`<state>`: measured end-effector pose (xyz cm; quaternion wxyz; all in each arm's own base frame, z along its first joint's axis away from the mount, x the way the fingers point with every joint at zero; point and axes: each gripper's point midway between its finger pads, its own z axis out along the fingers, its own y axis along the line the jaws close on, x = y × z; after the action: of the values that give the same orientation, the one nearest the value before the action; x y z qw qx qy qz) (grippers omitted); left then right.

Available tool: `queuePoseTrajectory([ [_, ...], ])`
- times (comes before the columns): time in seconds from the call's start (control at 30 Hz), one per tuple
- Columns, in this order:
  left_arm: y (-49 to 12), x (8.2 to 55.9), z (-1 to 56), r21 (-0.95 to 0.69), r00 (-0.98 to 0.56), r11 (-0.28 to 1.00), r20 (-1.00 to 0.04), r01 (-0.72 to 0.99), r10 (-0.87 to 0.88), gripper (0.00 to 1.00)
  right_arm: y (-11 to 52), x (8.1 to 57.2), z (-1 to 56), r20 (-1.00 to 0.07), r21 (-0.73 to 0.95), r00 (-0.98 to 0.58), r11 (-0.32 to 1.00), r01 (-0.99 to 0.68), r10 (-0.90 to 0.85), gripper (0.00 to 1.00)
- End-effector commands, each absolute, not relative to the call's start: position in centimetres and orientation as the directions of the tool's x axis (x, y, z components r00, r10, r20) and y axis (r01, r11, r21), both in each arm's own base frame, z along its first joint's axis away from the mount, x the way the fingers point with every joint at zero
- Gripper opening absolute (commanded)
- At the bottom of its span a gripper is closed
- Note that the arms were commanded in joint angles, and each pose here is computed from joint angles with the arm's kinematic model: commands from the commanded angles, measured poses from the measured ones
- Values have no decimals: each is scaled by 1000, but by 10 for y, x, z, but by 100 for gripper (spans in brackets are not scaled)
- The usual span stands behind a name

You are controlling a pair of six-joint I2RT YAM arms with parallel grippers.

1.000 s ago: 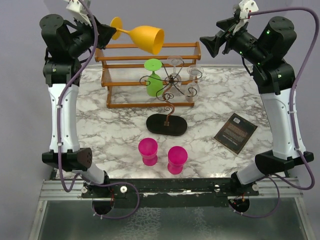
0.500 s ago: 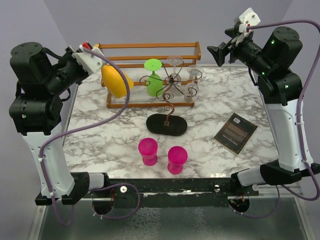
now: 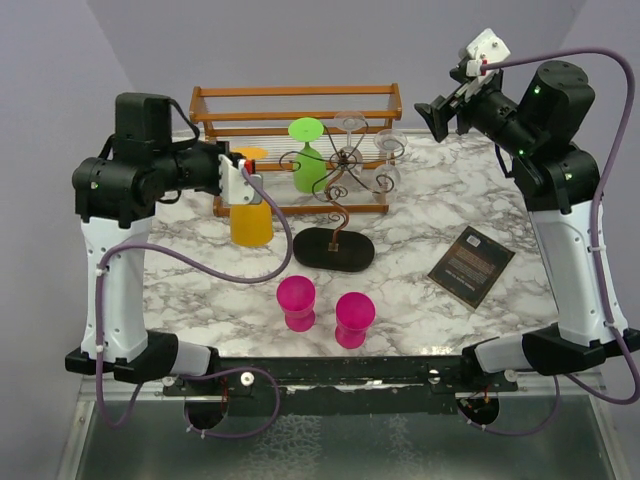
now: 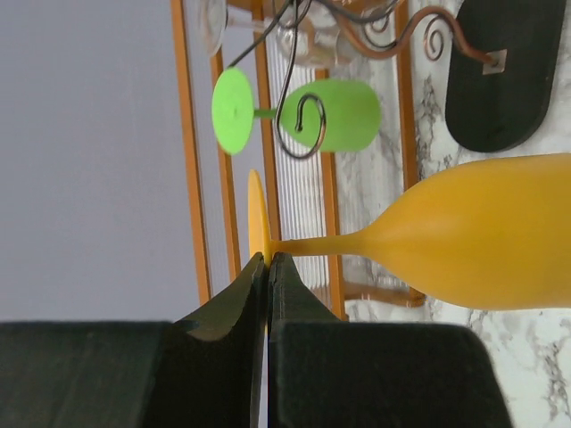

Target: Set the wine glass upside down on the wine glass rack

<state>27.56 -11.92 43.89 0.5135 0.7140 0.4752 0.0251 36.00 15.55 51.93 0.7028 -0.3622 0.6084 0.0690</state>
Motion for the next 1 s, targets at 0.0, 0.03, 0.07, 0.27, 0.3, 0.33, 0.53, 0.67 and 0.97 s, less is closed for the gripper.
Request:
queuePoseTrajectory([
  [0.0, -155, 271, 442, 779, 668, -127, -428, 615, 609, 0, 143, 353, 525, -889, -457, 259, 745, -486, -377, 78],
  [0.03, -161, 271, 444, 782, 680, -132, -429, 609, 594, 0, 143, 355, 523, -890, -456, 255, 744, -489, -378, 78],
  [0.07, -168, 272, 446, 785, 694, -142, -428, 603, 579, 0, 144, 356, 521, -890, -456, 252, 741, -493, -380, 78],
  [0.27, -205, 282, 444, 787, 736, -202, -407, 583, 541, 0, 148, 364, 512, -896, -442, 230, 732, -518, -379, 79],
  [0.3, -212, 284, 441, 786, 741, -212, -402, 580, 537, 0, 148, 364, 511, -896, -442, 229, 733, -518, -380, 79],
  [0.33, -215, 288, 438, 783, 738, -217, -398, 583, 546, 0, 147, 364, 511, -896, -443, 229, 732, -517, -381, 79],
  [0.53, -236, 309, 428, 785, 733, -230, -370, 576, 571, 0, 143, 365, 510, -892, -452, 226, 735, -506, -392, 79],
  [0.67, -238, 324, 418, 786, 713, -253, -310, 564, 629, 0, 142, 366, 509, -890, -454, 224, 733, -506, -397, 79],
  [0.97, -239, 347, 404, 785, 653, -247, -247, 568, 716, 0, 143, 371, 496, -888, -456, 204, 727, -514, -413, 79],
])
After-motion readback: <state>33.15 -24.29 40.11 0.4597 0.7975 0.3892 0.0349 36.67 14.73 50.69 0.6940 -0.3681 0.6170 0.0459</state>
